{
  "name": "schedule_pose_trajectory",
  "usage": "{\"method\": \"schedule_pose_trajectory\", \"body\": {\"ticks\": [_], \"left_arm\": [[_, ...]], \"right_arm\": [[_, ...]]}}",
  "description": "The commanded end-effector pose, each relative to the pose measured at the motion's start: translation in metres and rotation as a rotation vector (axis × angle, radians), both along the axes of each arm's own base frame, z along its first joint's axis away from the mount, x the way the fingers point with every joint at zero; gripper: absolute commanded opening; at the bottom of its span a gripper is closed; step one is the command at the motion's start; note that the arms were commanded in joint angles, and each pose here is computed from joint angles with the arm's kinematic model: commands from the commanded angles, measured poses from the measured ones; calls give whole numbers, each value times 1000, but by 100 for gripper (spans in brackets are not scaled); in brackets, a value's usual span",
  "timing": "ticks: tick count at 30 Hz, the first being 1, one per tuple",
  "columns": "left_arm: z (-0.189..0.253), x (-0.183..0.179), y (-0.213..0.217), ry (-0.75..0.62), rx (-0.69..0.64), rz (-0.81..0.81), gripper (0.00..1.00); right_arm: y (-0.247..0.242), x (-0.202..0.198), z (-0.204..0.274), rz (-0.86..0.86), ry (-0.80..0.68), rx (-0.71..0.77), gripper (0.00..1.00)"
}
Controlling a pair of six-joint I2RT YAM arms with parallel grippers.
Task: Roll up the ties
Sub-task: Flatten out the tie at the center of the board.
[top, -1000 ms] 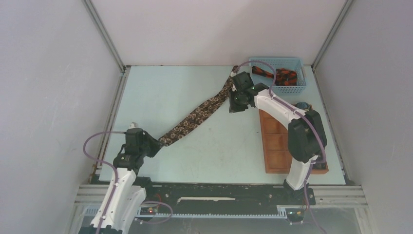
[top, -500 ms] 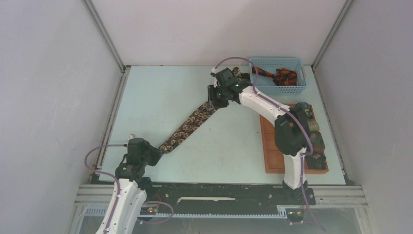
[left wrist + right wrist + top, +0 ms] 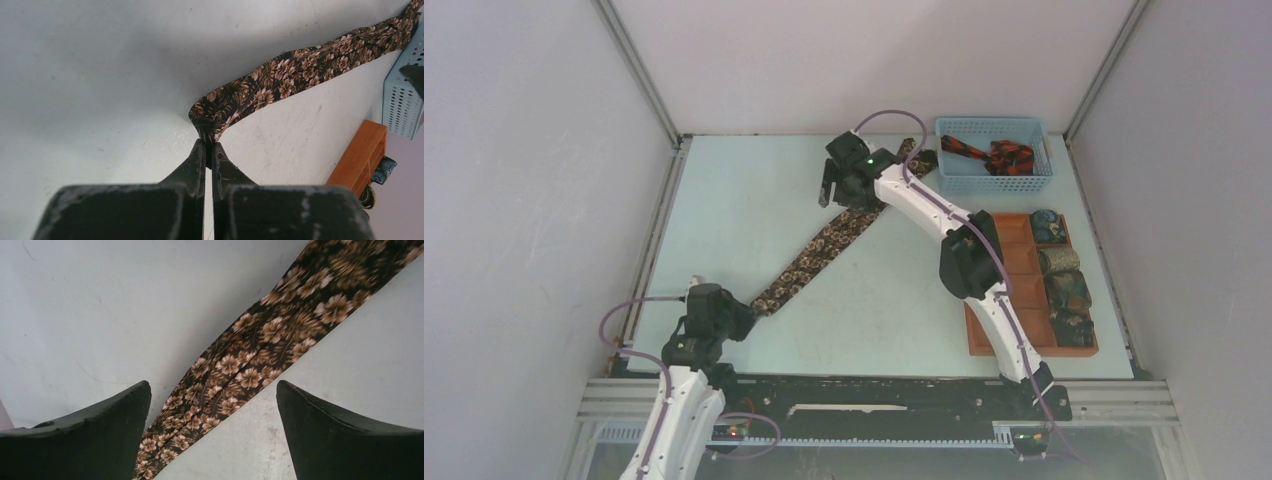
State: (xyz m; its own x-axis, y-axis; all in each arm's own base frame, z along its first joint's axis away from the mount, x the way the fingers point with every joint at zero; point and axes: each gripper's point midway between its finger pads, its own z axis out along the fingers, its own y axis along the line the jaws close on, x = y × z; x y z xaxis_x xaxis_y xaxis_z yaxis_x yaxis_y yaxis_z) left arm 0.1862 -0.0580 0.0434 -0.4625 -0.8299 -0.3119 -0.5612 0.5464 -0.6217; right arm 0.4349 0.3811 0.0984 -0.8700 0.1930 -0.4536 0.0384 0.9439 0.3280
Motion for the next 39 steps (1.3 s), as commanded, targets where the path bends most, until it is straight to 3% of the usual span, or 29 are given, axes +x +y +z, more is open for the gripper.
{"method": "schedule_pose_trajectory", "body": {"ticks": [1,14,20,27,30,35,37,39], "left_arm": [[5,6,-2,-41,3,-23,0],[12,9,-8,-96,-20,-45,0],[14,10,-10,-107,-24,-59,0],[14,10,-9,-111,-20,-59,0],[14,10,-9,-115,-19,-59,0],[14,10,-9,-117,-16,-58,0],[15,10,-9,-119,-17,-59,0],[15,10,-9,-117,-16,-60,0]], "right_arm": [[17,-9,-2,-66,-2,31,100],[27,-1,-42,-123,23,-26,97],[24,5,-49,-134,7,-56,77],[28,10,-43,-126,-13,-38,45],[28,10,-46,-119,-1,-32,37],[29,8,-54,-115,13,-34,34],[29,9,-54,-118,11,-35,28],[28,9,-50,-116,3,-35,14]]}}
